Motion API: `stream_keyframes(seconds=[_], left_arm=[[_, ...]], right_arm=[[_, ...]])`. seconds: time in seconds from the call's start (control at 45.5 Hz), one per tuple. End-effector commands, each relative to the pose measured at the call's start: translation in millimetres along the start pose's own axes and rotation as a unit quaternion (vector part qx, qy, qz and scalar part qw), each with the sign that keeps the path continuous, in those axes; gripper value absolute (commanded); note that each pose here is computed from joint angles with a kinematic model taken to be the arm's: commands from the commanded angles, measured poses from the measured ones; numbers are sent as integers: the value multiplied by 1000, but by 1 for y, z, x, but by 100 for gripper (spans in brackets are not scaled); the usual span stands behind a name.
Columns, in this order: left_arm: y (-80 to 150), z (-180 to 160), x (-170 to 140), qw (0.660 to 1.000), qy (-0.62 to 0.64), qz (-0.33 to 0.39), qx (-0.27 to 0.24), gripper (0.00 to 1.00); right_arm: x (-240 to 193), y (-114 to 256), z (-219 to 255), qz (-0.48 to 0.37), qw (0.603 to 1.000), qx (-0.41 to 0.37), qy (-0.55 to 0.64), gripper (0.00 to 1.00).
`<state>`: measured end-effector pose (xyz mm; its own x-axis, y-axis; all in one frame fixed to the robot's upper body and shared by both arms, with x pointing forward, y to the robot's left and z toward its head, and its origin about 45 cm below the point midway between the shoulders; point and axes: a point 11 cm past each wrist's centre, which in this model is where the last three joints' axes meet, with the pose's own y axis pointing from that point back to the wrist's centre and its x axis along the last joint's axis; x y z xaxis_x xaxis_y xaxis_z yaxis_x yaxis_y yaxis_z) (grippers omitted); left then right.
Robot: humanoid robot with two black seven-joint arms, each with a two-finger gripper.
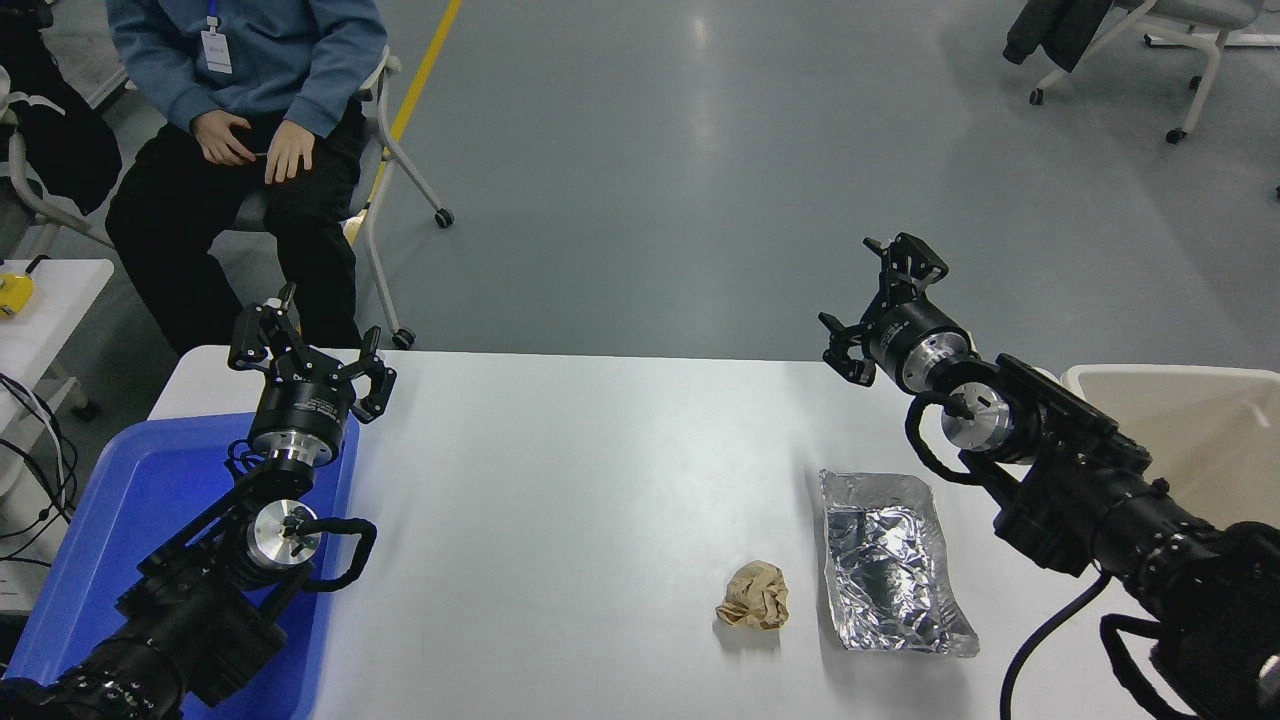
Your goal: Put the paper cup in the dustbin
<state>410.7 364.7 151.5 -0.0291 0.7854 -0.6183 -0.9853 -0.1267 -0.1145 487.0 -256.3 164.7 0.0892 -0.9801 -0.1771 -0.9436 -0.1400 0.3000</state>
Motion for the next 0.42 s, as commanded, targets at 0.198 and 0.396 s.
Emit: stream_keyframes(seconds=[0.198,0.396], left_arm=[[0,0,0,1000,0,0,0,100],[0,0,0,1000,0,0,0,100]], right_arm=[[7,-3,-25,18,996,51,-74,100],[7,-1,-28,19,991,76,-105,100]])
